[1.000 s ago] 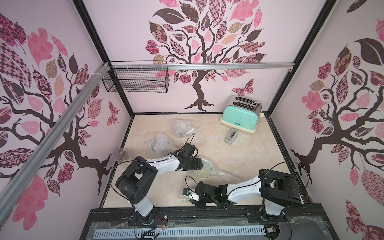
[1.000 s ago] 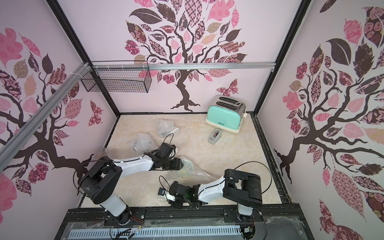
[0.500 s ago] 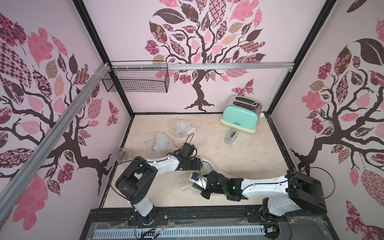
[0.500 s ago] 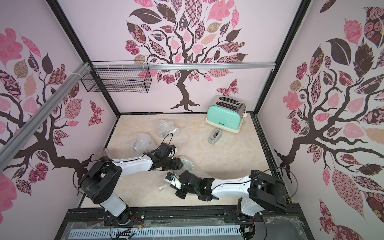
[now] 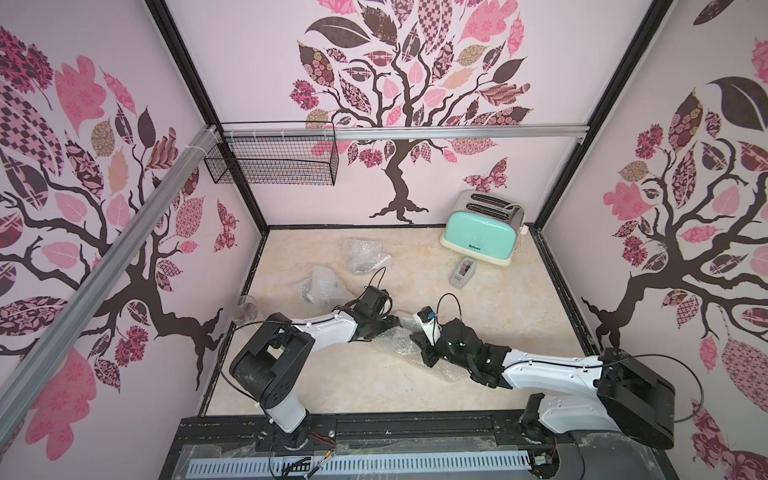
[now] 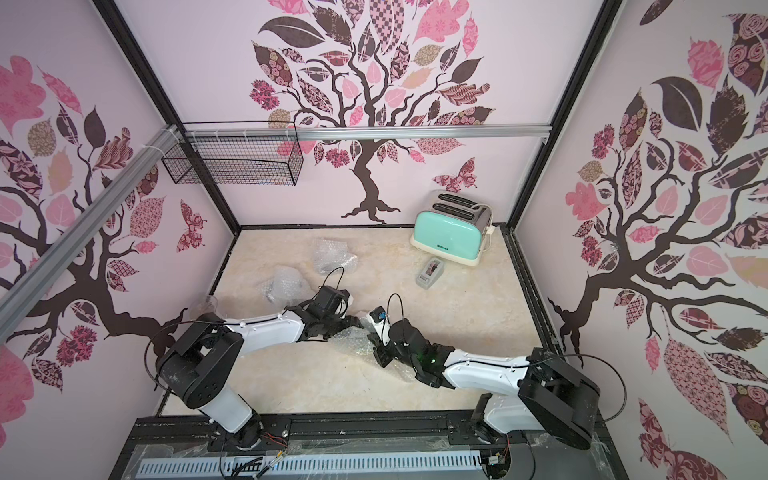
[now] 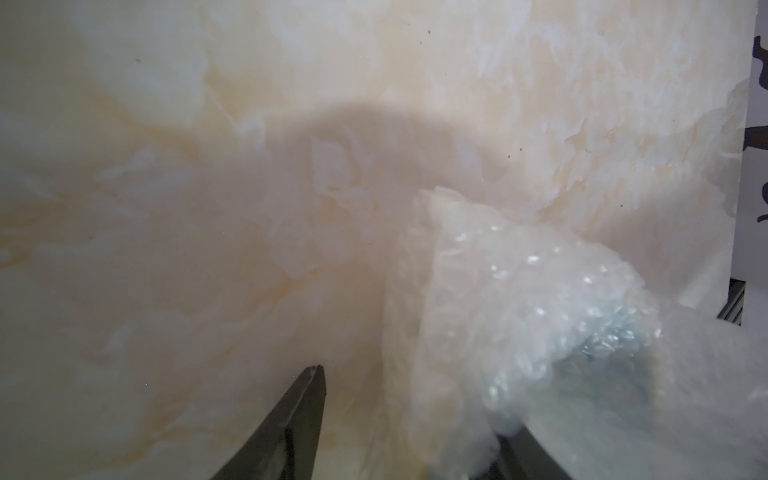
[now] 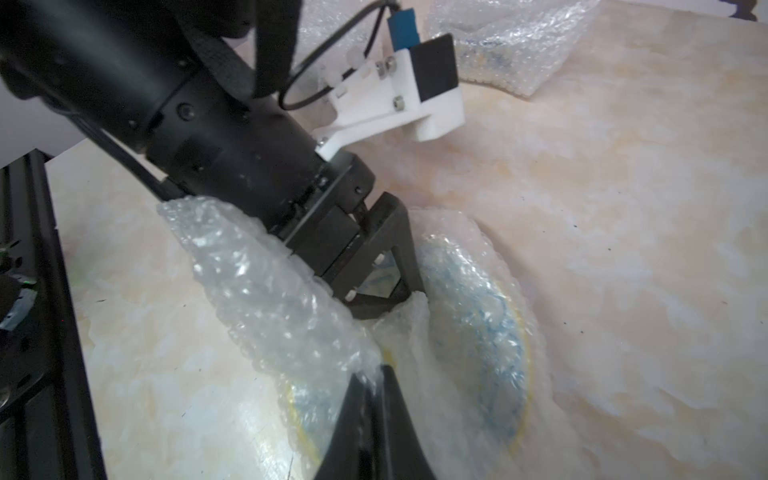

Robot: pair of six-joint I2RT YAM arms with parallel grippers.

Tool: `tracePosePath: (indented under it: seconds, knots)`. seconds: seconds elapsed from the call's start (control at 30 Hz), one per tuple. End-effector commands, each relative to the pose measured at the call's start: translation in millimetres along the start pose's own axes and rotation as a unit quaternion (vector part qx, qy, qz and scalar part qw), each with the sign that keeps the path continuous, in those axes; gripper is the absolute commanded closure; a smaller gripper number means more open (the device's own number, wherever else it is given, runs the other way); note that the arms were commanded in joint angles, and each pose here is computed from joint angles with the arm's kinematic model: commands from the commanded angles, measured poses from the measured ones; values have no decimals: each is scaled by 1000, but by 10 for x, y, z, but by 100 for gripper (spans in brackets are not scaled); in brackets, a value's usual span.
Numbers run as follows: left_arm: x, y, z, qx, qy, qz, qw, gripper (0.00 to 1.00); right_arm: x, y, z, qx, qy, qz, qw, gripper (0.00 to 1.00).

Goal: Wrap bowls in bubble wrap
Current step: Wrap the bowl in bubble wrap.

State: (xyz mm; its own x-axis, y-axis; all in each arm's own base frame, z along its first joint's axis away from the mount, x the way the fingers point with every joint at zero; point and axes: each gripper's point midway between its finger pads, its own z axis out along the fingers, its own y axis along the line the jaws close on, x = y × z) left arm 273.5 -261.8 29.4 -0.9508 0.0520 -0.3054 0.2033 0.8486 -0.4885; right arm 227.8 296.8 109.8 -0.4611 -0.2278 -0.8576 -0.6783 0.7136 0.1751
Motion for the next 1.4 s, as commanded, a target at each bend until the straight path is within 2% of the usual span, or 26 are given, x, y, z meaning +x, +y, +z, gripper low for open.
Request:
tracePosePath:
  seconds: [0.0,0.3,0.53,0.6,0.7,0.87,1.03,1.1,1.2,1.37]
  knots:
    - [318,268,82,-41,49,-13,998,44,-69,-239,62,57,-7,47,997,100]
    - [353,257,112,-41,54,-9,998,46,119,-471,221,88,34,113,989,100]
    - [342,238,37,-44,44,-7,998,46,259,-525,307,98,57,121,986,100]
    - [337,250,-5,-49,39,-7,998,43,299,-553,321,99,62,129,985,100]
    - [315,304,-84,-66,26,-15,997,32,342,-561,335,94,65,136,984,100]
    - [244,446,-285,-76,-8,-50,996,22,340,-550,341,89,68,137,984,100]
    - [117,414,-624,-65,-67,-58,994,16,328,-552,342,90,69,135,984,100]
    - [61,439,-806,-67,-114,-74,988,13,331,-567,338,93,67,137,984,100]
    - [9,324,-1025,-27,-165,-71,983,10,328,-569,350,92,67,138,984,100]
    - [139,73,-1125,50,-160,-43,985,10,342,-570,384,90,71,142,983,100]
